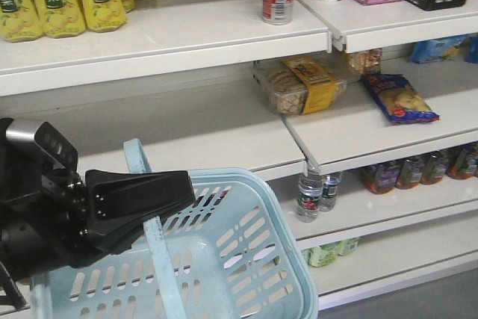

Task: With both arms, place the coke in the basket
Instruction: 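Drive the base to the shelf with the red Coca-Cola bottle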

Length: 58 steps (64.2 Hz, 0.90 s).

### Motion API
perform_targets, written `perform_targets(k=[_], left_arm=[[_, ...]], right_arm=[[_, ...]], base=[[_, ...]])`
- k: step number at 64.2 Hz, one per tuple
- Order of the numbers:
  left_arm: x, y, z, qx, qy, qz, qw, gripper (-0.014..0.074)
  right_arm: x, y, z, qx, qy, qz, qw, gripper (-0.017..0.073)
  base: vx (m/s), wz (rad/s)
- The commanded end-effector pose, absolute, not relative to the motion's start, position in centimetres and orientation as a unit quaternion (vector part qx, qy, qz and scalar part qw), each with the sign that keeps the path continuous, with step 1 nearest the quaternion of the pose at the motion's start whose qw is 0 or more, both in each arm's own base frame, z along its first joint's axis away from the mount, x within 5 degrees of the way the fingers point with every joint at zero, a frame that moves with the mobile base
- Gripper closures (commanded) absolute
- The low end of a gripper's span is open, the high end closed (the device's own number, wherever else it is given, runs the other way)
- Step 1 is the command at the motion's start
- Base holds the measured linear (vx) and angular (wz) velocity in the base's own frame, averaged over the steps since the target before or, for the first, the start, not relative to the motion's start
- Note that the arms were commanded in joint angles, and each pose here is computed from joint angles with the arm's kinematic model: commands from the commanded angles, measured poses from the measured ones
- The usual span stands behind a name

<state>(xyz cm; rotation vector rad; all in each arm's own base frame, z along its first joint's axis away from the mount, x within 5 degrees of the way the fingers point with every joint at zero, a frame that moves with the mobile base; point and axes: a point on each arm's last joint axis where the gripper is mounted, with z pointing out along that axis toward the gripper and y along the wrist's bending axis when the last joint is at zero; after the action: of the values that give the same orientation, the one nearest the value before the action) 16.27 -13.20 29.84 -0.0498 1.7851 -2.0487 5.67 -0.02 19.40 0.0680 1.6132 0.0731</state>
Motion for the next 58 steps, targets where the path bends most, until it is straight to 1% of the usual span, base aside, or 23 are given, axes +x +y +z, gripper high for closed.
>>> perform_targets(k=[1,32,58], left_arm=[[14.84,-13.01,32.64,0.040,0.552,-0.811,0.192,0.0600],[14.84,-13.01,32.64,0.040,0.552,-0.811,0.192,0.0600],[14.84,-13.01,32.64,0.040,0.552,-0.811,0.192,0.0600]], right_arm=[[5.61,0.02,19.85,0.025,0.695,0.031,0.718,0.0565],[5.61,0.02,19.85,0.025,0.695,0.031,0.718,0.0565],[5.61,0.02,19.85,0.025,0.695,0.031,0.718,0.0565]], base=[[0.10,0.40],[0.09,0.36],[0.05,0.13]])
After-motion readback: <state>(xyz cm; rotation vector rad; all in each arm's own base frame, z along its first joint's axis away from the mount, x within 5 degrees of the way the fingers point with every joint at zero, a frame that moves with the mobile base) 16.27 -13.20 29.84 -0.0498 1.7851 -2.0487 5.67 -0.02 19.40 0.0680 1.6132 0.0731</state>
